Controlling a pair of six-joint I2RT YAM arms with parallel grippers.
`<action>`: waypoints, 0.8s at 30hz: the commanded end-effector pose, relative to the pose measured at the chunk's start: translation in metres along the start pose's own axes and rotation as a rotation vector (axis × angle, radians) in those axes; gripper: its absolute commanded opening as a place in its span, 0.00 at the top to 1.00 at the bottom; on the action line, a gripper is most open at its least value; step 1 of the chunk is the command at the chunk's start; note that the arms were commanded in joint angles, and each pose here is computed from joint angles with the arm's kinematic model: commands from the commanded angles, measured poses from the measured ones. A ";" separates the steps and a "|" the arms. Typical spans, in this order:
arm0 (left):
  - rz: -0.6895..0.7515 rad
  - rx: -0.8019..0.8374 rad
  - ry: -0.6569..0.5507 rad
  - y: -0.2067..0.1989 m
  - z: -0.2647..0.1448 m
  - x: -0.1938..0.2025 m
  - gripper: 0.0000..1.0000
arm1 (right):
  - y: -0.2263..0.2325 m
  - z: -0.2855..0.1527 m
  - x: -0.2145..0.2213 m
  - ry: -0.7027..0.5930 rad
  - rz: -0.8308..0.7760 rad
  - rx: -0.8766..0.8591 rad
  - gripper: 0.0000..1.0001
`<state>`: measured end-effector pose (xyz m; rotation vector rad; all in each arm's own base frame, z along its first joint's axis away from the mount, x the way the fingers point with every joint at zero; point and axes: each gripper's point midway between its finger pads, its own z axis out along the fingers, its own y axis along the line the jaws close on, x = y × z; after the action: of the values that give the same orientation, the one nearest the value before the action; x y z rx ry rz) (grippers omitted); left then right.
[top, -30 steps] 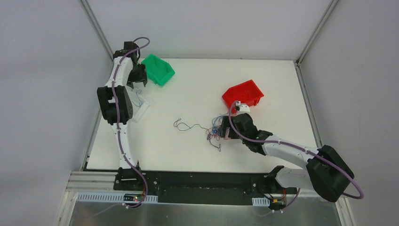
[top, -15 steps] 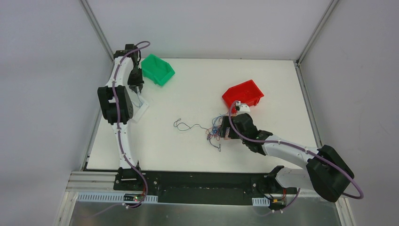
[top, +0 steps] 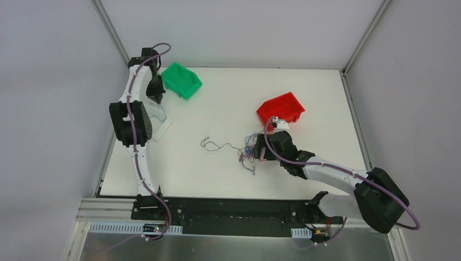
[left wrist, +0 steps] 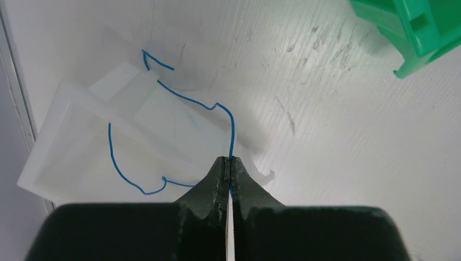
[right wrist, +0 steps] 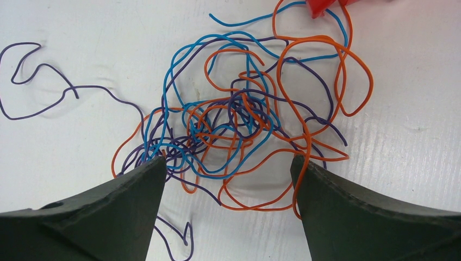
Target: Untangle the cables
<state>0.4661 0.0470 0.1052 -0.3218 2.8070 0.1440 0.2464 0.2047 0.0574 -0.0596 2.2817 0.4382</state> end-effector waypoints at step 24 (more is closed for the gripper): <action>-0.309 -0.133 -0.706 0.058 -0.133 0.012 1.00 | 0.006 -0.009 -0.014 -0.066 0.024 -0.034 0.11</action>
<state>0.3877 0.0877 0.1997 -0.5933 2.1754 0.3659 0.2448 0.2033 0.0640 -0.0525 2.2582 0.4577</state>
